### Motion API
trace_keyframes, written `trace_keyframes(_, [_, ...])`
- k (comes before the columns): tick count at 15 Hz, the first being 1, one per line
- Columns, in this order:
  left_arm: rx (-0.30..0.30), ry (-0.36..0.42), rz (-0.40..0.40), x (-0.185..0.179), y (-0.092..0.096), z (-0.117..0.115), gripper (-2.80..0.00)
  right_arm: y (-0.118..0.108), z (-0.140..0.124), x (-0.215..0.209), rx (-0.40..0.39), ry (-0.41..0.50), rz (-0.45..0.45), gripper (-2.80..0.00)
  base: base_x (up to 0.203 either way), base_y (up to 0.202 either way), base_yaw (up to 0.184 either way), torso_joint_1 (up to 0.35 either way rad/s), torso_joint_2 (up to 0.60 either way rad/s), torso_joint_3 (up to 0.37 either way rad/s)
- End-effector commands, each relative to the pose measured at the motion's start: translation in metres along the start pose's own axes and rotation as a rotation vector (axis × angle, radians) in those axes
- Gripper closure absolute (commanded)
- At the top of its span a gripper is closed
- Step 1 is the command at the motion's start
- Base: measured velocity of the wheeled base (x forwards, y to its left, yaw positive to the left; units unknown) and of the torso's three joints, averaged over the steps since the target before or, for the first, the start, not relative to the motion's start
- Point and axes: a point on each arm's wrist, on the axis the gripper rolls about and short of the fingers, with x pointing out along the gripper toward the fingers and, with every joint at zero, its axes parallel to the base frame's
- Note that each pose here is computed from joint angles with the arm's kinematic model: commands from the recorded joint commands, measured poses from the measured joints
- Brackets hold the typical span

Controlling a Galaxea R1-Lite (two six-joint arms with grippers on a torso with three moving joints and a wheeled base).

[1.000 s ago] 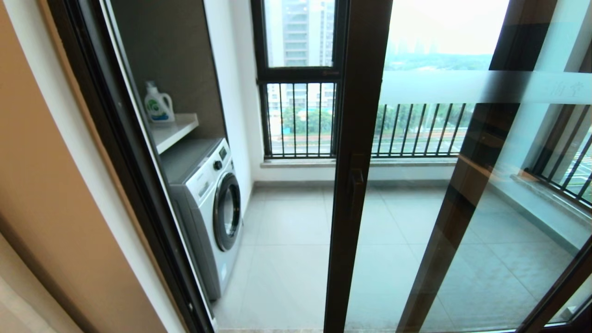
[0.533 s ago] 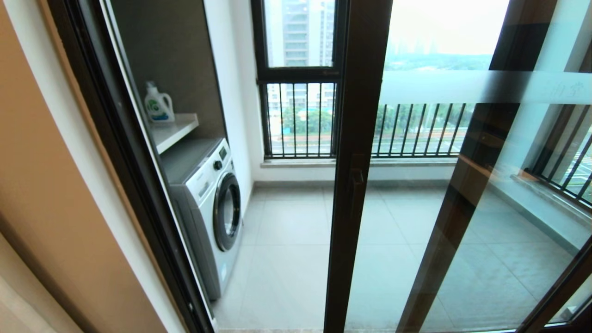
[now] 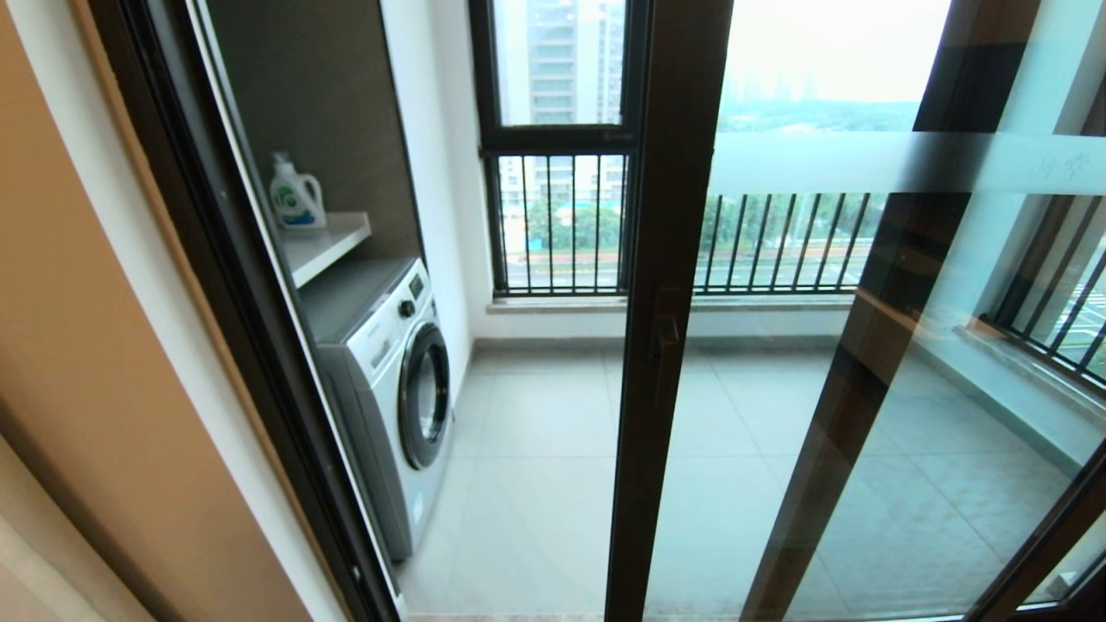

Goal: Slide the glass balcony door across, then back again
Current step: Open the slid door

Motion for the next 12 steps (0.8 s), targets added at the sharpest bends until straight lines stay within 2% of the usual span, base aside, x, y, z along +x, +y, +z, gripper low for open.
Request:
trace_keyframes(1, [0.000, 0.003, -0.001, 0.000, 0.000, 0.000, 0.00, 0.011, 0.011, 0.085, -0.004, 0.215, 0.071, 0.00, 0.000, 0.000, 0.000, 0.000, 0.00, 0.000])
trace_keyframes(5, [0.000, 0.003, -0.001, 0.000, 0.000, 0.000, 0.00, 0.050, 0.003, 0.177, -0.038, 0.348, 0.177, 0.00, 0.000, 0.000, 0.000, 0.000, 0.00, 0.000])
trace_keyframes(9, [0.000, 0.003, -0.001, 0.000, 0.000, 0.000, 0.00, 0.095, -0.018, 0.246, -0.096, 0.399, 0.134, 0.00, 0.000, 0.000, 0.000, 0.000, 0.00, 0.000])
trace_keyframes(12, [0.000, 0.003, -0.001, 0.000, 0.000, 0.000, 0.00, 0.110, -0.038, 0.281, -0.119, 0.428, 0.081, 0.00, 0.000, 0.000, 0.000, 0.000, 0.00, 0.000])
